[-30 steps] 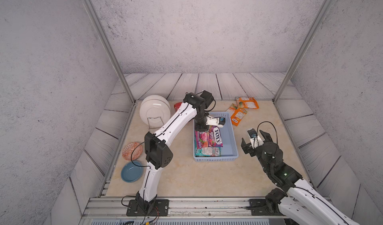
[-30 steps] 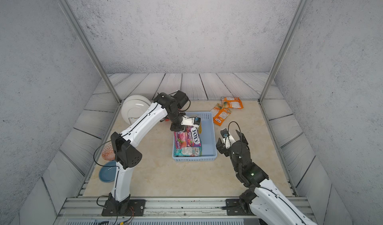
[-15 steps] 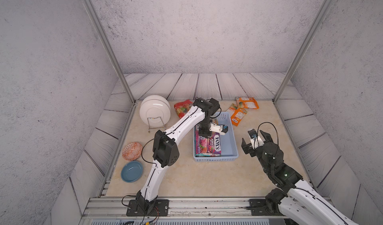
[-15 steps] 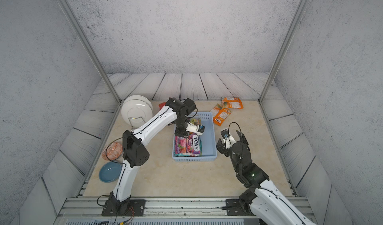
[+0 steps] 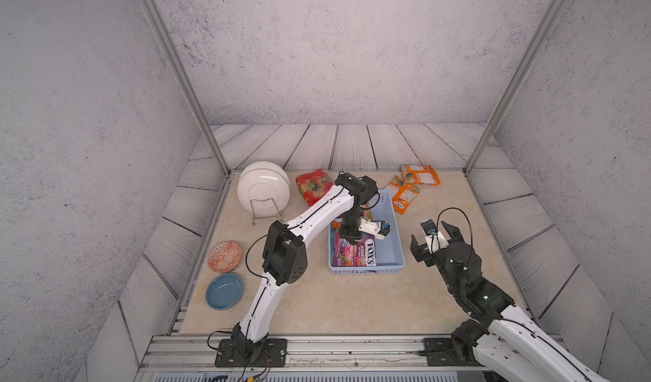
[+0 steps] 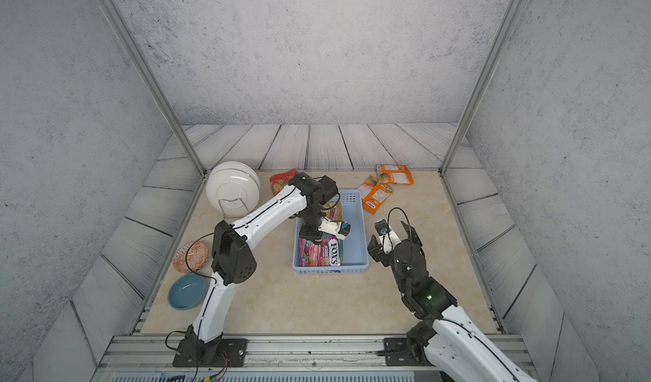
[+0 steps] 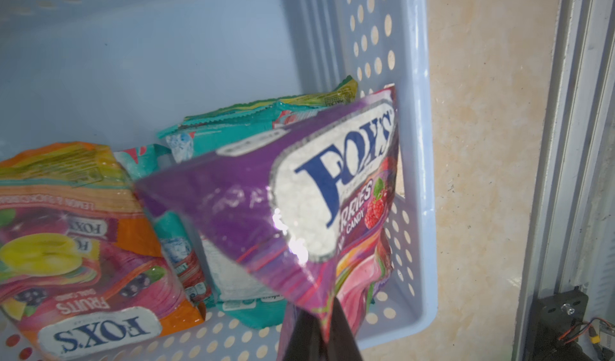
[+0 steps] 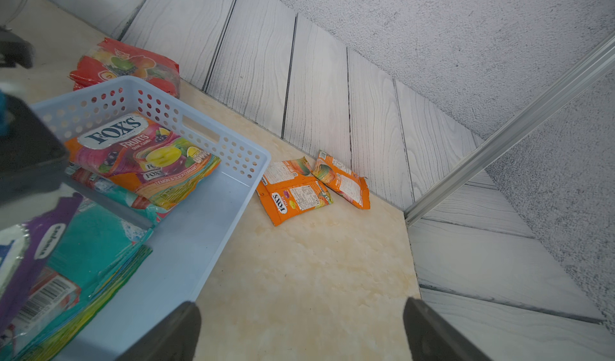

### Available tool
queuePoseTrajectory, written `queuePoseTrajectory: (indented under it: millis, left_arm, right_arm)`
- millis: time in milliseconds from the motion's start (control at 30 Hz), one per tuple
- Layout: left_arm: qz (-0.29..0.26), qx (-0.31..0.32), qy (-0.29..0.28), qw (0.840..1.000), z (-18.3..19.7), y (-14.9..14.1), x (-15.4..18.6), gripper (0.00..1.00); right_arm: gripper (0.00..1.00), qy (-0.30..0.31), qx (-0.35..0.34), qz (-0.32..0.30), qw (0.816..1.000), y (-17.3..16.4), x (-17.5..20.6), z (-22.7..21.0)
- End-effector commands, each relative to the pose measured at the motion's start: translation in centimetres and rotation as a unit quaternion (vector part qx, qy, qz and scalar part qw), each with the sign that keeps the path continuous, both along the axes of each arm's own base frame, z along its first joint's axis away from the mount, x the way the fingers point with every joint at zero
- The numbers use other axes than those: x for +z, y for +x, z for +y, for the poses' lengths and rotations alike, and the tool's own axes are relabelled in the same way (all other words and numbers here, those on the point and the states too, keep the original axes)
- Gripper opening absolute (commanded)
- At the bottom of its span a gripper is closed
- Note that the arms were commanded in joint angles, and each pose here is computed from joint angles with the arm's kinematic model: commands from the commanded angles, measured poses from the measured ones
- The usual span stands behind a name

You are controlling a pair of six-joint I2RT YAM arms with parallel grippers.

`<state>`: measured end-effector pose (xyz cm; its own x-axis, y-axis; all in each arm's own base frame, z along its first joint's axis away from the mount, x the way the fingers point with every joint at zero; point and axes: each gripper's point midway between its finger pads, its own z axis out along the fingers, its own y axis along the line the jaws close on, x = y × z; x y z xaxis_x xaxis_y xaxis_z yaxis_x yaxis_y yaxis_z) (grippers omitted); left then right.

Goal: Put the candies in the basket
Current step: Place the candy in the basket.

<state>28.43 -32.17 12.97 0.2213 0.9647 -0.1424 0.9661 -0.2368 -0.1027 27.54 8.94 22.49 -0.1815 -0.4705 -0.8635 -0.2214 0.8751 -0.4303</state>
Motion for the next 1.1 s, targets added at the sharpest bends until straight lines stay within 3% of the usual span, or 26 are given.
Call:
queuePoseTrajectory:
  millis: [0,33,167,333,533,733,1067]
  left_arm:
    - [0.024,-0.002,0.004,1.0,0.3,-1.4,0.1,0.12]
    - [0.024,-0.003,0.003,1.0,0.3,-1.4,0.1,0.15]
    - [0.0,0.0,0.01,1.0,0.5,-0.6,-0.6,0.44]
    - [-0.027,0.006,-0.027,0.999,-0.4,0.0,1.3,0.73]
    - [-0.038,0.016,-0.049,0.998,-0.9,0.0,3.0,0.8]
    - [-0.009,0.016,-0.069,0.997,-1.7,-1.1,2.7,0.82]
    - [0.029,0.021,-0.062,0.997,-2.1,-1.8,-2.4,0.8]
  right_arm:
    - [0.99,0.003,-0.01,-0.012,1.0,0.1,0.4,-0.4]
    - [0.99,0.006,-0.005,-0.013,1.0,0.1,0.4,-0.2]
    - [0.99,0.002,-0.006,-0.01,1.0,0.1,0.3,-0.2]
    - [0.99,0.01,0.002,-0.01,1.0,0.0,0.5,0.0]
    - [0.99,0.005,-0.006,-0.013,1.0,0.1,0.4,-0.2]
    - [0.99,0.001,-0.01,-0.011,1.0,0.1,0.2,-0.4]
    - [0.99,0.012,-0.002,-0.013,1.0,0.0,0.5,-0.1]
